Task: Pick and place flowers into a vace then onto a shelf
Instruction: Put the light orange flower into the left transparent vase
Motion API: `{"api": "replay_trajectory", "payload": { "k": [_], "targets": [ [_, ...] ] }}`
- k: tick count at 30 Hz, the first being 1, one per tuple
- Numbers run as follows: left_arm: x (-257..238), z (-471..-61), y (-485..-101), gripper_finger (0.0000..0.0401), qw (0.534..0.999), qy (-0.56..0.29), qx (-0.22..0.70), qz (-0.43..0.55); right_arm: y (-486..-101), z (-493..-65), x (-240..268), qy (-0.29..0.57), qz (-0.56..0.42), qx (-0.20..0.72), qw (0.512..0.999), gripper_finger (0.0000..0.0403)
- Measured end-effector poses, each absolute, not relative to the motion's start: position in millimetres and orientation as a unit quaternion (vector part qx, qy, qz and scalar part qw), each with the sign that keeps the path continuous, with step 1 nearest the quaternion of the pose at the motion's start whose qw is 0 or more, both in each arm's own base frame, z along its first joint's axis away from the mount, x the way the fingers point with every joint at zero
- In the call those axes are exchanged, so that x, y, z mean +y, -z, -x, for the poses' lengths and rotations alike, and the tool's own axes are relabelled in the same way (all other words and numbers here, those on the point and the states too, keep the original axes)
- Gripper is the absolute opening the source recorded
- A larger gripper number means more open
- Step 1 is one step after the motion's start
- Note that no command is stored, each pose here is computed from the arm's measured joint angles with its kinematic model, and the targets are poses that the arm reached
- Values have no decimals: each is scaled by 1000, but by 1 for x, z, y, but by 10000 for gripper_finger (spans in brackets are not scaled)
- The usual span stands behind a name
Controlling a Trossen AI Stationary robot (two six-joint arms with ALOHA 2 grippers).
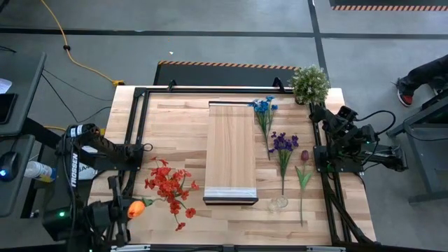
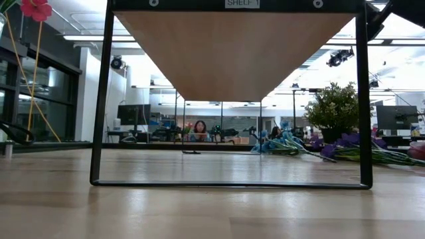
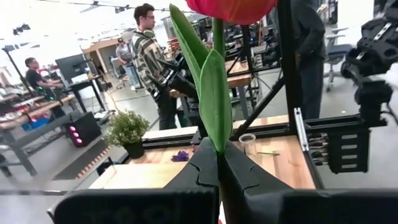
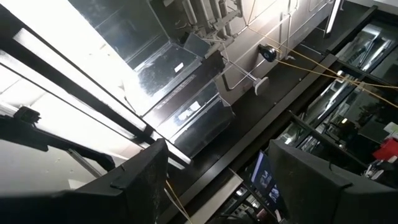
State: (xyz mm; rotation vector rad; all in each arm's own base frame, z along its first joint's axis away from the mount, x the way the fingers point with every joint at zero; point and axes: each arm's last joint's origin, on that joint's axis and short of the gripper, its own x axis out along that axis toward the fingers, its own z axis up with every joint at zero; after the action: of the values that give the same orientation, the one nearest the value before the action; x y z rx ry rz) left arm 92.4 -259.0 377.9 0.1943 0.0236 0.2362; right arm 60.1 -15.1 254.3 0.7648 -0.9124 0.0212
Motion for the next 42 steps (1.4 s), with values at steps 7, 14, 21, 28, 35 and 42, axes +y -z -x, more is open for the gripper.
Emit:
{"api": "replay_trajectory", "payload": {
  "k": [7, 14, 21, 28, 35, 42],
  "targets": [
    [-254, -91, -365, 29, 990, -117, 10, -80, -254, -60, -15, -9, -360, -429, 828, 267],
    [-254, -91, -356, 29, 990, -117, 9, -81, -254, -60, -15, -9, -360, -429, 828, 268],
    [-253, -91, -339, 29, 990, -117, 9, -77, -254, -60, -15, -9, -360, -429, 829, 268],
    [-251, -90, -329, 29, 991, -118, 8, -68, -254, -60, -15, -9, -360, -428, 829, 266],
    [-250, -90, -319, 29, 992, -118, 6, -53, -254, -61, -15, -9, -360, -427, 829, 266],
    [-248, -90, -310, 29, 992, -119, 12, -34, -254, -61, -15, -9, -360, -427, 830, 268]
  ]
}}
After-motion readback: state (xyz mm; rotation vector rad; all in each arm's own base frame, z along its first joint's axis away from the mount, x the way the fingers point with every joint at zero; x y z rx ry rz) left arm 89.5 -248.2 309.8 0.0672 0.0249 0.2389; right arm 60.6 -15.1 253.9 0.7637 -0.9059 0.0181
